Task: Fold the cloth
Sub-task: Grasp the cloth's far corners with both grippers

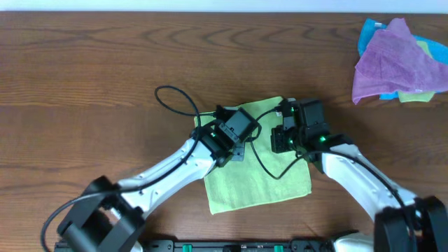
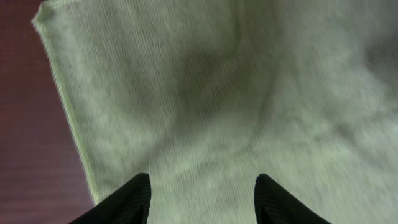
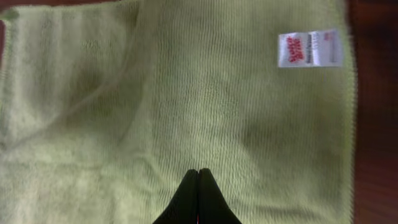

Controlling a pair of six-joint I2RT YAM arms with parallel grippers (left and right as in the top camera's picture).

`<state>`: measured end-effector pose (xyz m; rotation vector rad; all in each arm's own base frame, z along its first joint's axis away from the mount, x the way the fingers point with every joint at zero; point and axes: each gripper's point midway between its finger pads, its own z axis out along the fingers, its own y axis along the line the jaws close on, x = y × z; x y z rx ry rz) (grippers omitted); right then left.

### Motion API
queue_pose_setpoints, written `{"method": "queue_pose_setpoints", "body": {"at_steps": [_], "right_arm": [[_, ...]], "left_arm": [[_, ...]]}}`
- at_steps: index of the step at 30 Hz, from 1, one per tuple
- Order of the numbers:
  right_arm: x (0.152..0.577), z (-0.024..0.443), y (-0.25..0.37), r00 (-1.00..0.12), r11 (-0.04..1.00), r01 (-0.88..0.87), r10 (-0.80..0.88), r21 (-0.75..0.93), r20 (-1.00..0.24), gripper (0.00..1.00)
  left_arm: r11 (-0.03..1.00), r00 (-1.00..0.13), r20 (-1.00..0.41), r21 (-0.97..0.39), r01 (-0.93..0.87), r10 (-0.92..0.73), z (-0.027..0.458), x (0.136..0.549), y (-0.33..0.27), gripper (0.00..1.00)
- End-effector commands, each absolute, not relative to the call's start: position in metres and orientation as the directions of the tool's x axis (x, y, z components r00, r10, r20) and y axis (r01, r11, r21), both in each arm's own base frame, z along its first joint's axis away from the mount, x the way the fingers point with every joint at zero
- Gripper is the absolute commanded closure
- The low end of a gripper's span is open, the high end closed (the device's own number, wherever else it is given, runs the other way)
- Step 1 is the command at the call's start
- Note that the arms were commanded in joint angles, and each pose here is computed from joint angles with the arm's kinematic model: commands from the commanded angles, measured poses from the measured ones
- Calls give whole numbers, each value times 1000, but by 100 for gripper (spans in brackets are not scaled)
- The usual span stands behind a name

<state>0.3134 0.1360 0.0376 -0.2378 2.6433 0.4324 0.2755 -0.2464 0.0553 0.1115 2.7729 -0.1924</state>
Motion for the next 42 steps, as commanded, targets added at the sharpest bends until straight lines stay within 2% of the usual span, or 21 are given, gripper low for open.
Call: {"method": "queue_pose_setpoints", "body": {"at_steps": [1,2,6,18,29,30,33,38,42], "right_arm": [[315,24,136,-891,932,-249,-114,262,-439,99],[316,22,136,-890,934,-248,-114,258,-441,99],[327,20,124,-879,952,-225,-106,207,-466,99],[337,11,116,-878,958,-198,-79,209,-472,99],[353,-6,117,-862,961,-201,-82,189,-501,99],[355,-6,114,-857,965,-195,-81,176,-508,99],[360,-4,111,-848,971,-184,-78,152,-524,99],[365,-4,99,-837,985,-146,-74,91,-542,99],[380,6,99,-798,986,-142,-63,85,-600,99]], "left_arm": [[994,-937,-346,-75,84,53,37,283,-237,53],[995,-938,-342,-71,75,46,33,286,-235,56],[998,-946,-325,-65,19,-3,19,295,-226,58],[993,-943,-328,-118,-23,-61,4,313,-229,62],[996,-940,-335,-81,-36,-61,-9,317,-223,66],[996,-940,-337,-81,-37,-62,-11,319,-224,66],[996,-937,-342,-85,-38,-65,-18,322,-226,84],[994,-937,-336,-85,-68,-93,-30,328,-221,89],[988,-914,-379,-102,-113,-143,-29,349,-210,87]]}}
